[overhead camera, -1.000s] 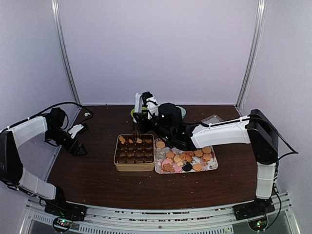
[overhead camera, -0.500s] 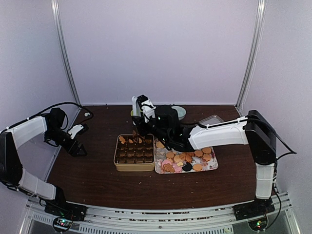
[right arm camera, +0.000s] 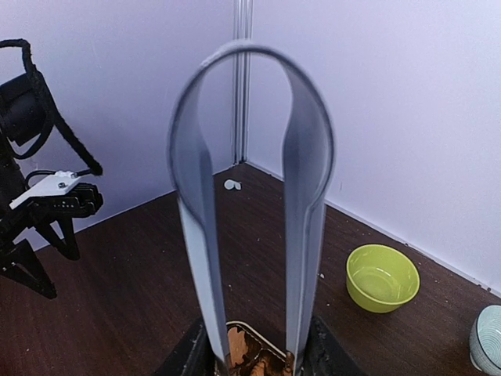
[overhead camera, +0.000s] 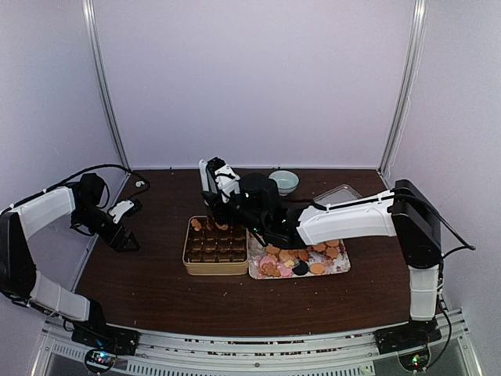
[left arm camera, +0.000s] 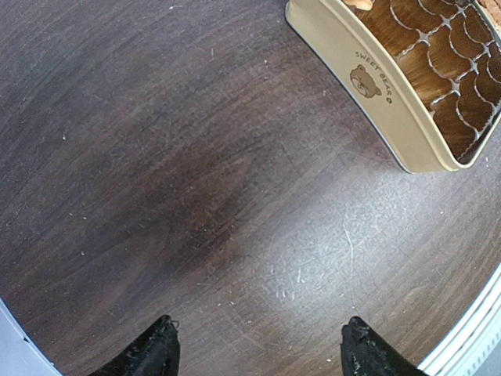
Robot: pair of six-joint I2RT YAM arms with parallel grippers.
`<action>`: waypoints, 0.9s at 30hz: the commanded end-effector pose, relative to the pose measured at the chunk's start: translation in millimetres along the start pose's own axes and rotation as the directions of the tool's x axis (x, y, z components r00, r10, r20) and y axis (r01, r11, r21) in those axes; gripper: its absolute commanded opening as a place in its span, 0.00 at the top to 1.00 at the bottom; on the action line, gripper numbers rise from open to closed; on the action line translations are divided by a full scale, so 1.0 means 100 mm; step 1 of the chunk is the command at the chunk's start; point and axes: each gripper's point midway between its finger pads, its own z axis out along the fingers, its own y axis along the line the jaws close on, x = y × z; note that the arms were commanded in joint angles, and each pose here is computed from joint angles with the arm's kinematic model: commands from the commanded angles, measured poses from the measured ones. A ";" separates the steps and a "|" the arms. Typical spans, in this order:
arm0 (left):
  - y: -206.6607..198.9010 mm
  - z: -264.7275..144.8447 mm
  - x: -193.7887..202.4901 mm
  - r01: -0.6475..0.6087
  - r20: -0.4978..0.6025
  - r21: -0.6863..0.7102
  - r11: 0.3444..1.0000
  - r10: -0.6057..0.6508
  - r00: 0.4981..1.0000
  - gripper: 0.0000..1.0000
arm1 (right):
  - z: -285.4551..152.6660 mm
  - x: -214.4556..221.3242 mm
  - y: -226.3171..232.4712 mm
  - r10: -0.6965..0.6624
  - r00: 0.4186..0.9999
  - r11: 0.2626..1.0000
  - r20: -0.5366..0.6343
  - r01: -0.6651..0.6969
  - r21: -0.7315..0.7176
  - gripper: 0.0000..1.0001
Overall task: Pack the cookies
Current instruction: Adjust the fake cookies in the empty pocket of the box.
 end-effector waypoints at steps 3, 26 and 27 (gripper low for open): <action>0.03 -0.10 -0.08 -0.020 0.031 -0.018 1.000 0.020 0.999 0.27 | 0.14 -0.08 -0.03 -0.034 0.999 0.999 0.025 0.033 0.042 0.63; 0.02 -0.09 -0.08 -0.022 0.028 -0.008 1.000 0.022 0.999 0.27 | 0.12 -0.15 -0.24 -0.018 0.999 0.995 0.043 0.013 0.100 0.72; 0.02 -0.09 -0.08 -0.022 0.027 -0.008 1.000 0.022 0.999 0.27 | 0.12 -0.15 -0.24 -0.016 0.999 0.995 0.043 0.012 0.099 0.72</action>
